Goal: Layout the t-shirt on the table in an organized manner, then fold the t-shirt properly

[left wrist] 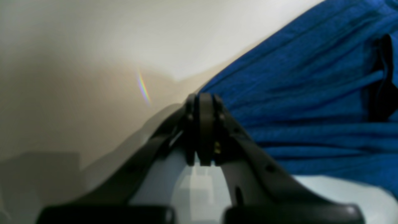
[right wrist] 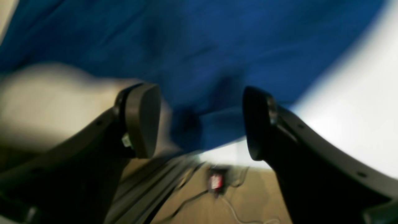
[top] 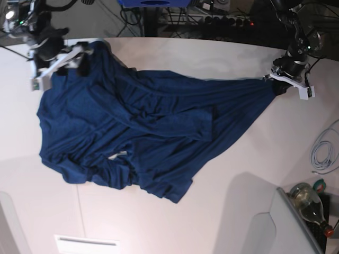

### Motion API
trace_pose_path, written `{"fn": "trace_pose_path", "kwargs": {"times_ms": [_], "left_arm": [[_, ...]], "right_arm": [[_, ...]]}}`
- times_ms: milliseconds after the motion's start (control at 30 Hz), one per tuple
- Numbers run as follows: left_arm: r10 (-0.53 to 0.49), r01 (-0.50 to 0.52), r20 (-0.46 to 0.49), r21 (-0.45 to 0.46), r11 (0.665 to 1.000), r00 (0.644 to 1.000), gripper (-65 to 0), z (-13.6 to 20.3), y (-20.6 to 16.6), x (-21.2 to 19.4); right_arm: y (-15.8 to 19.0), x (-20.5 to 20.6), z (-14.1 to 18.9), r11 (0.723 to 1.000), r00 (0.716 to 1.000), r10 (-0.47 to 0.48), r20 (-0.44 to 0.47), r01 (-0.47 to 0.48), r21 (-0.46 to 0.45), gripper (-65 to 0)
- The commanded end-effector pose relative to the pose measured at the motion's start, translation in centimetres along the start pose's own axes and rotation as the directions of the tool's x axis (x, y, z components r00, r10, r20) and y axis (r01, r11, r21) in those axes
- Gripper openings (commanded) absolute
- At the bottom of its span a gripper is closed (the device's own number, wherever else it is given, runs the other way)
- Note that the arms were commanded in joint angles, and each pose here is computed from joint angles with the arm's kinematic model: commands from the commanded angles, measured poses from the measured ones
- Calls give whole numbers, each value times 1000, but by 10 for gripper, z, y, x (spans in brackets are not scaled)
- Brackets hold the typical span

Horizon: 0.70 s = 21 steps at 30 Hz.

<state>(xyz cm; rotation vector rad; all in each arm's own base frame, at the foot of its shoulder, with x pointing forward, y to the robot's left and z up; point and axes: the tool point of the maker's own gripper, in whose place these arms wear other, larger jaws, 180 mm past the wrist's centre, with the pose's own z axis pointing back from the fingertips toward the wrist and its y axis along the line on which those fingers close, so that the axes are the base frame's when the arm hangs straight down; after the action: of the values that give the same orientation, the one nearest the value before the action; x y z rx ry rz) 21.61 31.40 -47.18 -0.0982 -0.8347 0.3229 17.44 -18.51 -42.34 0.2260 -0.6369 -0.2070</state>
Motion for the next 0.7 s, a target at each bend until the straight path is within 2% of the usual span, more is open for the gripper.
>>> {"fn": "trace_pose_path", "kwargs": {"times_ms": [0,100,167,300,400,500,567,667], "left_arm": [[-12,12,44,8,1000,999,-650,4,5,15],[-15,15,42,10,1000,999,-650,5,6,14],[-15,15,39,11,1000,999,-650,5,7,13],[-15,15,38,11,1000,999,-650,5,7,12],[-17,16,40,11,1000,999,-650,5,6,13],[-34,33,48,14,999,998,-650,10,7,16],[-46,46,60,10,999,997,-650,11,4,21],[-61,61,76,6,998,995,-650,13,0,28]], "right_arm": [[-19,14,-5,999,999,-29,39,30,-38,-260],[-62,15,-28,985,991,-129,25,131,-108,-260],[-74,11,-38,981,989,-148,-5,146,-125,-260],[-77,0,-50,979,985,-168,-47,160,-125,-260],[-78,-13,-44,978,983,-170,-67,160,-132,-260],[-66,-11,-23,986,992,-122,-34,117,-119,-260],[-51,2,-6,992,997,-71,32,74,-101,-257],[-4,10,7,999,997,43,57,-43,11,-254]]}}
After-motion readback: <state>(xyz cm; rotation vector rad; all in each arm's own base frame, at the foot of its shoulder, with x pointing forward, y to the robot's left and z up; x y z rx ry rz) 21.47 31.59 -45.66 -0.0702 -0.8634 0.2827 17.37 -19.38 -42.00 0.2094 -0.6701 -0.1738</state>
